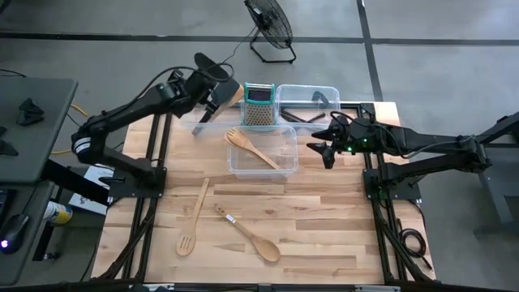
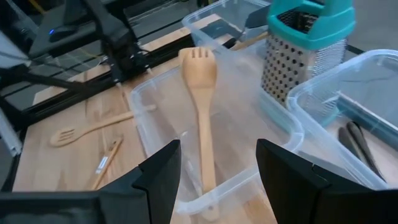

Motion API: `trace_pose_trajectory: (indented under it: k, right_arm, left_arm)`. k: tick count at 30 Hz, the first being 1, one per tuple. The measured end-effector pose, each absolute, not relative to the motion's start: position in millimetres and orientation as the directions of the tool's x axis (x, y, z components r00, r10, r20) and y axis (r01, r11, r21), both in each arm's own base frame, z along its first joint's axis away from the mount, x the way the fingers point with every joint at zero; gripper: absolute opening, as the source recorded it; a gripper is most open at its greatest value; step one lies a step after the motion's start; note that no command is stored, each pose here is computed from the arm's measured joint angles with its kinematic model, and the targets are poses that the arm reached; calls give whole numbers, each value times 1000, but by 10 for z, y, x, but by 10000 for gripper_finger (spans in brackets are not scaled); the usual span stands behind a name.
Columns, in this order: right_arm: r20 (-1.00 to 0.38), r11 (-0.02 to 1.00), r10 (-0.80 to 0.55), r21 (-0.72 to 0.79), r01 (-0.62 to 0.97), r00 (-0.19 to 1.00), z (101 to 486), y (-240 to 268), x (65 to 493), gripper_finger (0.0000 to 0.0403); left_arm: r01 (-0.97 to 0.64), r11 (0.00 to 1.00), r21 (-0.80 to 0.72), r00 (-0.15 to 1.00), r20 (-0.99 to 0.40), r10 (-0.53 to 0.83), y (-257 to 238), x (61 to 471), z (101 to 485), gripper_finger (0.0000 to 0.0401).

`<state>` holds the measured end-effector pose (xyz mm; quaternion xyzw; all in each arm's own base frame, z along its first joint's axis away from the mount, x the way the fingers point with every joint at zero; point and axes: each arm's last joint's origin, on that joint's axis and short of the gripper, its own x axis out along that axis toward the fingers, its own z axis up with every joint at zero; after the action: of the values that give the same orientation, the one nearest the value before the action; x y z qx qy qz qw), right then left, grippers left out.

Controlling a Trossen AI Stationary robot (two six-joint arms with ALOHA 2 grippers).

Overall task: Pick & Place Kitchen Items
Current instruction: Put the black spatula into the left transparent bin

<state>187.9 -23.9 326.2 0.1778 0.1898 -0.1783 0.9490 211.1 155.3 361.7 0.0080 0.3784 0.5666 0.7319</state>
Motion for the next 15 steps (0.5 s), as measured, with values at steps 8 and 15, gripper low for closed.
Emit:
trace_pose_trajectory:
  k: [8, 15]
  right_arm:
    - [-422, 853, -295, 288, 435, 857, 3263, -246, 1876, 201]
    - [-420, 846, -320, 278, 456, 849, 3263, -253, 1874, 201]
  left_arm:
    - [-837, 352, 418, 34, -602, 798, 1875, 2145, 3431, 71]
    - [-831, 352, 431, 22, -607, 794, 1991, 2240, 3316, 71]
